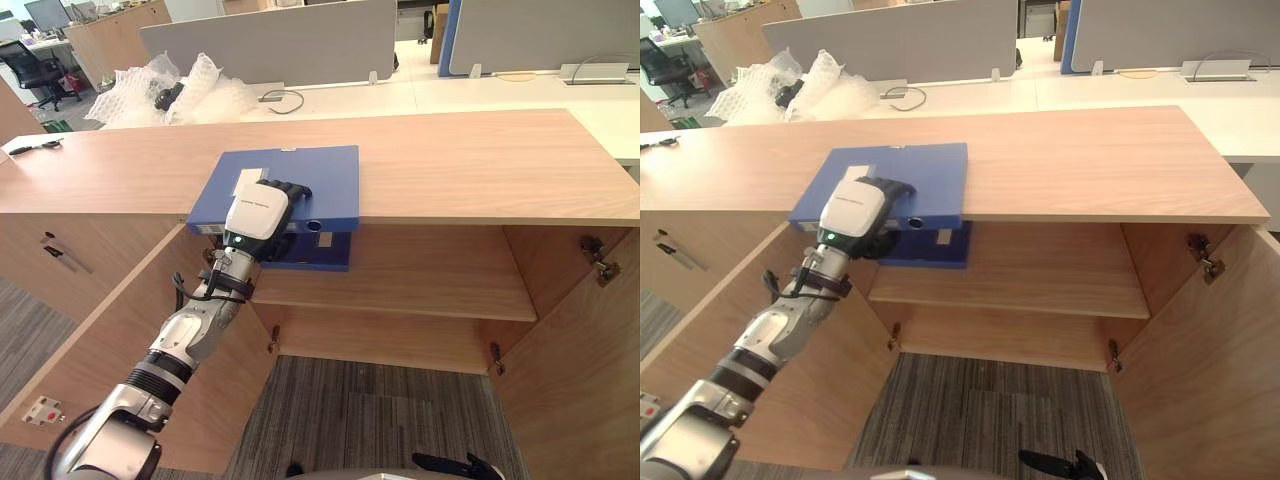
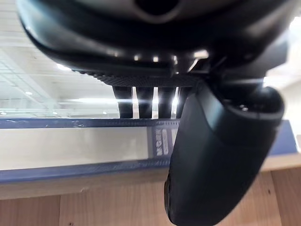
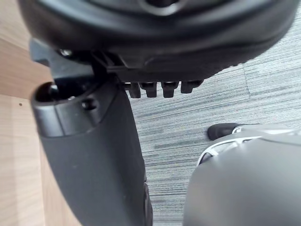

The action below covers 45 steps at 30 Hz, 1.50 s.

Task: Walk over to the cabinet, pick up the folder, carry it to the office cabinet, place the folder inside the office cabinet, then close the office cabinet door

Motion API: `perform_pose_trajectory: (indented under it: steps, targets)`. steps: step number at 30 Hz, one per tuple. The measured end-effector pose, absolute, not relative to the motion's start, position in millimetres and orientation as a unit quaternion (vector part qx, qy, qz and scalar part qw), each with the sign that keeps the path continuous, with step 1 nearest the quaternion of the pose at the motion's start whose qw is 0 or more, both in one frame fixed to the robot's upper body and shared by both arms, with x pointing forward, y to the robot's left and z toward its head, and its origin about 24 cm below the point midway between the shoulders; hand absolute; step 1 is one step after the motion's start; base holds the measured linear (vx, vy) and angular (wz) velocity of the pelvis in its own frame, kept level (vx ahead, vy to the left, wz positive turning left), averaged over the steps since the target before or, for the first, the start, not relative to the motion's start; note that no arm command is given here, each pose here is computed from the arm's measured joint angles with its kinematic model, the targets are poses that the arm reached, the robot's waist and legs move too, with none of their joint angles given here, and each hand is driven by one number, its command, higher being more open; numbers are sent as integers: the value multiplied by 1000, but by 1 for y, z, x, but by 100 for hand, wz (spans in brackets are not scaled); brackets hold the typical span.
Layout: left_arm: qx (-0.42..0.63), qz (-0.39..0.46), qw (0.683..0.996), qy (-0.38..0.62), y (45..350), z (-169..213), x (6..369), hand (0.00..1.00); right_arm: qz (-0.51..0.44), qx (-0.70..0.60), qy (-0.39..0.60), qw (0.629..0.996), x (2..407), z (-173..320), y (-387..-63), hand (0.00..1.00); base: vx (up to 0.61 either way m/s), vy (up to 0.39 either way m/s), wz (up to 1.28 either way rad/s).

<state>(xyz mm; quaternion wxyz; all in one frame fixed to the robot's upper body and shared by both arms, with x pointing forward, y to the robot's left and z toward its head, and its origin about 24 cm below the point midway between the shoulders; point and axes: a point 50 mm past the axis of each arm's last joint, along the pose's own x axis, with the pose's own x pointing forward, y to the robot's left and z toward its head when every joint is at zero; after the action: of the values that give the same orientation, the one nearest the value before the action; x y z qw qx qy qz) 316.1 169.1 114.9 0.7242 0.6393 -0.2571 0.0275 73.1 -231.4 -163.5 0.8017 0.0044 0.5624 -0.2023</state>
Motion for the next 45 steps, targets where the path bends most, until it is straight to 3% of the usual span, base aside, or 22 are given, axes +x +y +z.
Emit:
perform_pose_trajectory:
  steps: [4, 17, 29, 45]
  targets:
    - [597, 70, 759, -250, 174, 122, 319, 0, -202, 5, 564, 801, 73, -164, -231, 100, -47, 31, -6]
    - [524, 120, 813, -223, 180, 115, 310, 0, -201, 6, 566, 799, 73, -164, -230, 100, -5, 3, 0]
    - [291, 100, 905, -296, 154, 129, 247, 0, -203, 9, 574, 793, 65, -166, -228, 100, 15, 1, 0]
    - [272, 95, 914, -285, 151, 121, 237, 0, -204, 15, 585, 785, 55, -169, -218, 100, -11, 8, 0]
